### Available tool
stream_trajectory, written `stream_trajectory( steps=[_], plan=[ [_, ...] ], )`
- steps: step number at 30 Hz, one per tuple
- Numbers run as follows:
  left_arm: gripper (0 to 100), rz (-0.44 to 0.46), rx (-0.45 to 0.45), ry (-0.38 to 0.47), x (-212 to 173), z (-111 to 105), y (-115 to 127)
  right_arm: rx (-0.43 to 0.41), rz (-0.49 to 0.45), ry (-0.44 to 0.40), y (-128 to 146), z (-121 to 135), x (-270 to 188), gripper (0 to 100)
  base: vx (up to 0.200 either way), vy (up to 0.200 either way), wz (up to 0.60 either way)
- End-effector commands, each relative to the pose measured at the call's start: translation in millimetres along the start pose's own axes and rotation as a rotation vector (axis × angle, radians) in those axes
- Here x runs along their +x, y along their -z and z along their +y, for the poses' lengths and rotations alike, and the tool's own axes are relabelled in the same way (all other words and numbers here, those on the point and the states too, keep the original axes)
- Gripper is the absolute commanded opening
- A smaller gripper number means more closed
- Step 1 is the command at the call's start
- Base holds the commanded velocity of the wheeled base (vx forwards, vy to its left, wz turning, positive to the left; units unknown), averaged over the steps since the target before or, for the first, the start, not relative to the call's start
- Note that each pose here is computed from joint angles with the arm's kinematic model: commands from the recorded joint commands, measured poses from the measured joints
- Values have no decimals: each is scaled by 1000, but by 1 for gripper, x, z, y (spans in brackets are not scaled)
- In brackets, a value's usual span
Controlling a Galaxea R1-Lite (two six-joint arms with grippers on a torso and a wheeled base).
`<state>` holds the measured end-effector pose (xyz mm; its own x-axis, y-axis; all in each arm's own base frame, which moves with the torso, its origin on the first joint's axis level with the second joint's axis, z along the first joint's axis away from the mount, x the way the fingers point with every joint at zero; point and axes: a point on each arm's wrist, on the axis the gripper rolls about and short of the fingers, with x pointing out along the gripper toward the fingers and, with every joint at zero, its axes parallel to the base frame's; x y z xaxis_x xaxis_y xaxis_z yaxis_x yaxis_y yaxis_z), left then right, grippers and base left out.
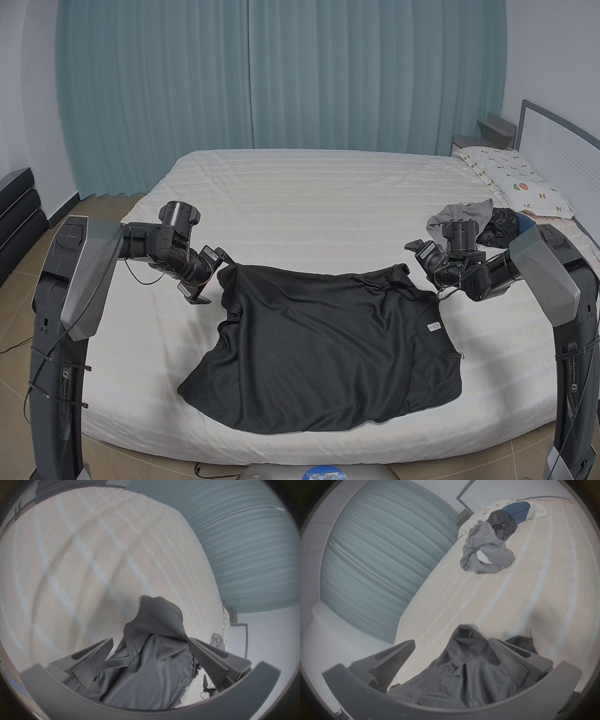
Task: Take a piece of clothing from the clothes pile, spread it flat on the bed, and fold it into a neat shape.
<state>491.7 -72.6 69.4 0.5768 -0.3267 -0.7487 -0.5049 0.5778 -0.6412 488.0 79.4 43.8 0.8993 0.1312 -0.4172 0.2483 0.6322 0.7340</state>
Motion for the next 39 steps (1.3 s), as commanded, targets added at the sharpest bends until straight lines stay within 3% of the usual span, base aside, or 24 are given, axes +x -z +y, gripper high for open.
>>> stream_trajectory(
  steps=[1,5,11,15,24,35,36,39],
  plan=[
    [100,29,-22,18,-29,1,-5,9,52,-4,5,9,-9,100,0,0,0],
    [100,29,-39,5,-49,9,5,26,108,11,18,16,-11,100,0,0,0],
    [100,-20,-27,102,-71,30,25,14,188,55,37,15,-6,100,0,0,0],
    [100,-12,-75,105,-73,41,37,8,218,81,48,12,3,100,0,0,0],
    [100,-2,-173,130,-70,49,43,32,219,97,50,15,24,100,0,0,0],
    [100,-3,-191,156,-67,52,44,63,169,105,34,8,44,100,0,0,0],
    [100,-2,-191,155,-67,52,45,65,163,108,33,8,47,0,0,0,0],
    [100,0,-194,148,-67,55,46,64,119,117,27,4,54,0,0,0,0]
  ],
)
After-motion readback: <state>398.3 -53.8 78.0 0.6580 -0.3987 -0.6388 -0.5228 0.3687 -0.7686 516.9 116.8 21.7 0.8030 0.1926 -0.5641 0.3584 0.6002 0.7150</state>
